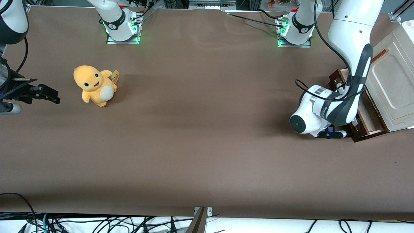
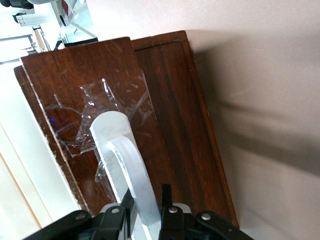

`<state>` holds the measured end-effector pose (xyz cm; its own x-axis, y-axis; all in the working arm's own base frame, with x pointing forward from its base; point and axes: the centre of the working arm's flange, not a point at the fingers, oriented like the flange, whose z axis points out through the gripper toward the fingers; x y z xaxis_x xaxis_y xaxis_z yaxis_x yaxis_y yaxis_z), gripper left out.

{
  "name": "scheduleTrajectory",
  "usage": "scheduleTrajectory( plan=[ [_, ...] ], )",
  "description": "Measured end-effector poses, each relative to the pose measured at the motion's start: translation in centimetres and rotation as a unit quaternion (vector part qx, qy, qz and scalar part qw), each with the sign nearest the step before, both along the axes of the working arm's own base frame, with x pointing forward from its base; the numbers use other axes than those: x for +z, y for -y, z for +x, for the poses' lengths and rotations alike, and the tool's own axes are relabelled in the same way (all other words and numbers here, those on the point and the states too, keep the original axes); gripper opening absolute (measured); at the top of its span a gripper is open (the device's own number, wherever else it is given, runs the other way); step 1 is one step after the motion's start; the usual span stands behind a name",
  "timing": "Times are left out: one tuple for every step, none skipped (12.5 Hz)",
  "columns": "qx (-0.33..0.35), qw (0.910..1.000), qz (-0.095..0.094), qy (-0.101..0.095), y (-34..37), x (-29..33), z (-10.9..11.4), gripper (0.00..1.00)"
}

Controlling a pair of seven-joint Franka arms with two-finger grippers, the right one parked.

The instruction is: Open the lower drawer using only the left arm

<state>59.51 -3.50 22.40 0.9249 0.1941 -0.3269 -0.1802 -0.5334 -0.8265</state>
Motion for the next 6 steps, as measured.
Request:
scheduleTrajectory(
  plan=[
    [0.000, 1.0000, -0.002, 0.000, 0.1, 0.0, 0.0, 0.23],
    [-0.002, 1.0000, -0.004, 0.000, 0.5, 0.0, 0.0, 0.23],
    [-0.003, 1.0000, -0.006, 0.000, 0.8, 0.1, 0.0, 0.23],
    [-0.002, 1.0000, -0.009, 0.001, 1.0, 0.2, 0.0, 0.23],
    [0.002, 0.9999, -0.016, 0.004, 1.3, 0.4, 0.2, 0.23],
    [0.003, 0.9997, -0.026, 0.001, 1.7, 0.6, 0.4, 0.25]
  ],
)
